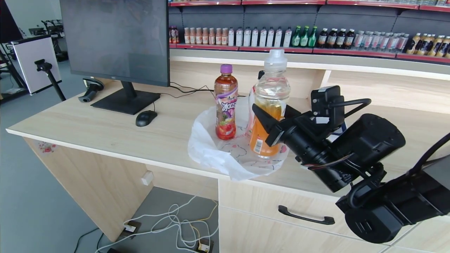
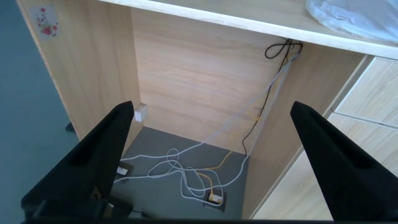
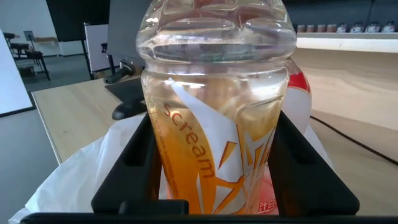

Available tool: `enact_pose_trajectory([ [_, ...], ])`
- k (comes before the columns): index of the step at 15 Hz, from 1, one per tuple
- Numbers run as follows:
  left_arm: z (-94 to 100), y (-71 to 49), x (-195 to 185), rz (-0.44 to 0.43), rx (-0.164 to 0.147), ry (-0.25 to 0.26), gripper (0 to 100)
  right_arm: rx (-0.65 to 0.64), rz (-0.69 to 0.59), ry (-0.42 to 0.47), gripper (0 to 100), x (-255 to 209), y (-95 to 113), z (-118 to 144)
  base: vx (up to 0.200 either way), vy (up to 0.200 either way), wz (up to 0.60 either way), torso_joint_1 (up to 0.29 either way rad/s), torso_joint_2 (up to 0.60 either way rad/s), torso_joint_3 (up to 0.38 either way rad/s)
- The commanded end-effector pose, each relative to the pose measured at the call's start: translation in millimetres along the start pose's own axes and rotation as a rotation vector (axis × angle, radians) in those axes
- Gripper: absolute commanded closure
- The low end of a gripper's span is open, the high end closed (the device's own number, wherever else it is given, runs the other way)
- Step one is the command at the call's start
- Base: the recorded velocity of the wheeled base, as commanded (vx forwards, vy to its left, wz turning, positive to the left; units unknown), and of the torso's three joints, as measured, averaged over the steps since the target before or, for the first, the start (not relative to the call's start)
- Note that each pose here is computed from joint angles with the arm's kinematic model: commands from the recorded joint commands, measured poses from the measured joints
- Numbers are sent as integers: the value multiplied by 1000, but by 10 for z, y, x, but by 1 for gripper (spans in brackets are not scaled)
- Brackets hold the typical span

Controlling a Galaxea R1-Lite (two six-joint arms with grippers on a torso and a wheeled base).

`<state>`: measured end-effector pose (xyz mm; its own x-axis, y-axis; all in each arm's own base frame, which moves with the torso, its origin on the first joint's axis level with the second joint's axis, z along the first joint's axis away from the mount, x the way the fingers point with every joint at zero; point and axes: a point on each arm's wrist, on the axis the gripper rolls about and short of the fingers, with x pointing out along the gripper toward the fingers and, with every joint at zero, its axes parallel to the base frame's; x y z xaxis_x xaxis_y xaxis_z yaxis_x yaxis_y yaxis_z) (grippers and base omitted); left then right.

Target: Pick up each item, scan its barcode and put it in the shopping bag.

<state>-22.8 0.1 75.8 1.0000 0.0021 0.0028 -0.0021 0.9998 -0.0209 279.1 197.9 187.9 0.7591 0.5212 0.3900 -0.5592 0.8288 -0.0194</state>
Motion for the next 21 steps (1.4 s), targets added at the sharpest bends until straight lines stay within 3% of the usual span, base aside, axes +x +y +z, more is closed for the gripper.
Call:
enact_pose_trajectory([
  [1,0,0,0,1,1,0,0,4,14,6,100,58,54,-84,0,0,0,0,0,0],
  [21,5,0,0,1,1,-5,0,24,3,91,100,155,24,-528,0,0,0,0,0,0],
])
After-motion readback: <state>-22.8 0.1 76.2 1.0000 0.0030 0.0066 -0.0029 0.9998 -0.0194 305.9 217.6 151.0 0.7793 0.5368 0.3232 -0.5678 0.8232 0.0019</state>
